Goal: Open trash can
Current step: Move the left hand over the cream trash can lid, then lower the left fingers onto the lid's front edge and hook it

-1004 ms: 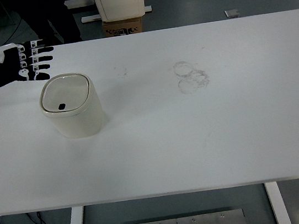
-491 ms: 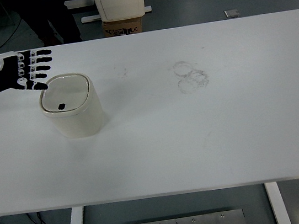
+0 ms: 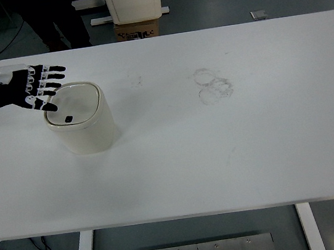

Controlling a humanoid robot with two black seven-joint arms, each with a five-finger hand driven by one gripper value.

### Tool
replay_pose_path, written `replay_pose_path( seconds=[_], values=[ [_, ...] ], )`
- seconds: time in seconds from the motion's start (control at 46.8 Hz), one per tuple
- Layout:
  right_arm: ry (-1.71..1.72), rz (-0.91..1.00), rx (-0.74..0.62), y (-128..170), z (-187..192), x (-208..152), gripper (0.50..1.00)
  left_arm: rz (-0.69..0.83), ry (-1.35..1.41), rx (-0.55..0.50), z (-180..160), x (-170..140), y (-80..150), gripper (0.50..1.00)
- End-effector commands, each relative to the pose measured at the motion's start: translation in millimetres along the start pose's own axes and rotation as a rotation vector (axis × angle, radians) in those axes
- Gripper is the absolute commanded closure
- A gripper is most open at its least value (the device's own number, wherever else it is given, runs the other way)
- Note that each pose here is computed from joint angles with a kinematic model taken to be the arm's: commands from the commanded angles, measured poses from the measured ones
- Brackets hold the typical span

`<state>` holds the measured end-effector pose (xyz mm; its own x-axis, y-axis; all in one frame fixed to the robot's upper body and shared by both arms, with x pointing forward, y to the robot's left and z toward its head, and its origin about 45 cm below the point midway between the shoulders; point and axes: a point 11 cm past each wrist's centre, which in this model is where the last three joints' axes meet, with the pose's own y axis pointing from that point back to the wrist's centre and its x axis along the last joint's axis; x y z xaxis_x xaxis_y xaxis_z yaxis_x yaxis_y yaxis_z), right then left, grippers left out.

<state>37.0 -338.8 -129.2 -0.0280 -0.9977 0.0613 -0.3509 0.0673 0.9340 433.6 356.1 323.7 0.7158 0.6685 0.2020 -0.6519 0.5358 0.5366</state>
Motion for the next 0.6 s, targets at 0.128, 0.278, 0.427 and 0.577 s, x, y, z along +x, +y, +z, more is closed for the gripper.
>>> replay_pose_path(
  seconds=[0.128,0.278,0.427,0.577],
  values=[
    [-0.001,0.000,0.000,0.0,-0.1,0.1,0.509,-0.019,-0.061,-0.013,26.5,-3.4,1.4,0.500],
    [0.000,0.000,0.000,0.0,0.0,0.0,0.509,-0.035,-0.116,-0.004,43.5,-7.5,3.7,0.500],
    [-0.001,0.000,0.000,0.0,0.0,0.0,0.509,-0.078,-0.162,0.055,43.0,-20.4,2.5,0.500],
    [0.000,0.000,0.000,0.0,0.0,0.0,0.509,-0.099,-0.234,0.108,43.1,-26.6,2.7,0.500]
  ],
)
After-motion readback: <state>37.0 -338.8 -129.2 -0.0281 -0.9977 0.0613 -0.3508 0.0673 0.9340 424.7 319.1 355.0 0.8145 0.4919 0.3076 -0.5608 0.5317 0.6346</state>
